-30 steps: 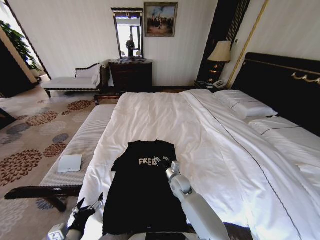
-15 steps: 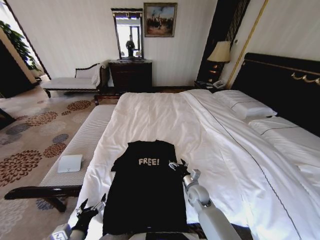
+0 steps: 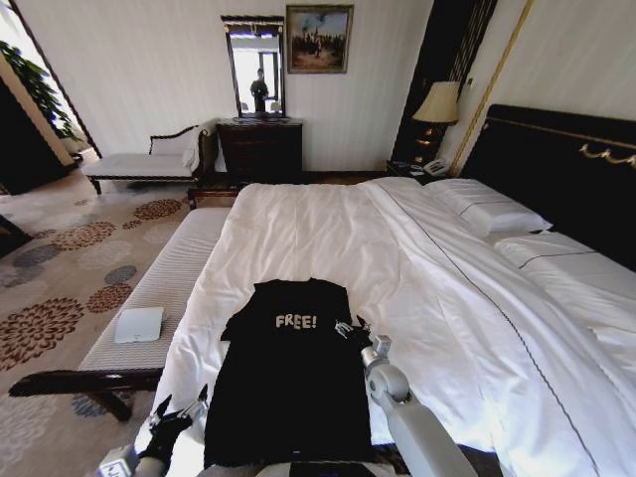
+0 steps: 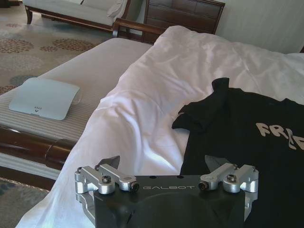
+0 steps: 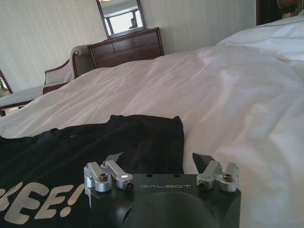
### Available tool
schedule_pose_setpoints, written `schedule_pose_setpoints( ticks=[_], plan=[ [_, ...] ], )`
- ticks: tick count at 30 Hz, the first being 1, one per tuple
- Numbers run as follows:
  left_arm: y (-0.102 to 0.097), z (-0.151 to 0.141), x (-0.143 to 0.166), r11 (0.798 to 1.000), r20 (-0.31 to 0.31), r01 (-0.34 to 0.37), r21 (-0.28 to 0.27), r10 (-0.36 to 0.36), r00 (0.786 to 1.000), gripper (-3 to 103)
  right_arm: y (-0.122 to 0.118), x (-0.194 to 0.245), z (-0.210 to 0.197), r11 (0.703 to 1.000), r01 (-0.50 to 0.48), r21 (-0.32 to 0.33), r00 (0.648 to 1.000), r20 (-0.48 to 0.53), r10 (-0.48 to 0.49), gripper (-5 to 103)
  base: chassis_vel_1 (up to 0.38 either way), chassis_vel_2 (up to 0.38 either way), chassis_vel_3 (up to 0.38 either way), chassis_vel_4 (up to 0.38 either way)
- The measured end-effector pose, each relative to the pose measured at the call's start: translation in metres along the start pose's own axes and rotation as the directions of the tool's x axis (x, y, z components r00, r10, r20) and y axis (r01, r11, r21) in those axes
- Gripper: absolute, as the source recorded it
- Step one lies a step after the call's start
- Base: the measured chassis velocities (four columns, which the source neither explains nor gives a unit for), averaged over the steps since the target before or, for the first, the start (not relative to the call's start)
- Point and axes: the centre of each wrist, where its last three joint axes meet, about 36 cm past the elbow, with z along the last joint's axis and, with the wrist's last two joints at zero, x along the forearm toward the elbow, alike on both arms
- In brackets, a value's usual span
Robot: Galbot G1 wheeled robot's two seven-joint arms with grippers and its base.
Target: Fold the clothes on the bed.
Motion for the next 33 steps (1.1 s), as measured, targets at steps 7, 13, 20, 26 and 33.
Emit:
schedule_pose_setpoints(
  ticks=[7, 13, 20, 26, 33],
  plan=[
    [0.004, 0.0, 0.0, 1.0, 0.001, 0.007, 0.005, -0.007, 1.0, 100, 0.006, -0.002, 0.001, 1.0, 0.018, -0.001, 1.0, -0.01, -0.018, 57, 0.0, 0.0, 0.0, 0.0],
    [0.008, -0.002, -0.001, 1.0, 0.006, 0.01, -0.005, -0.01, 1.0, 100, 0.008, -0.001, 0.002, 1.0, 0.02, 0.0, 1.0, -0.016, -0.02, 35, 0.0, 0.0, 0.0, 0.0],
    [0.008, -0.002, 0.0, 1.0, 0.007, 0.012, 0.001, -0.012, 1.0, 100, 0.009, 0.005, 0.002, 1.0, 0.026, 0.006, 1.0, -0.012, -0.026, 9, 0.0, 0.0, 0.0, 0.0],
    [0.008, -0.004, 0.0, 1.0, 0.011, 0.009, 0.001, -0.009, 1.0, 100, 0.007, 0.021, 0.008, 0.993, 0.057, 0.103, 0.998, 0.033, -0.061, 0, 0.0, 0.0, 0.0, 0.0],
    [0.008, -0.004, 0.0, 1.0, 0.011, 0.007, 0.002, -0.007, 1.0, 100, 0.009, 0.042, 0.036, 0.947, 0.144, 0.287, 0.984, 0.058, -0.167, 0, 0.0, 0.0, 0.0, 0.0]
  ],
)
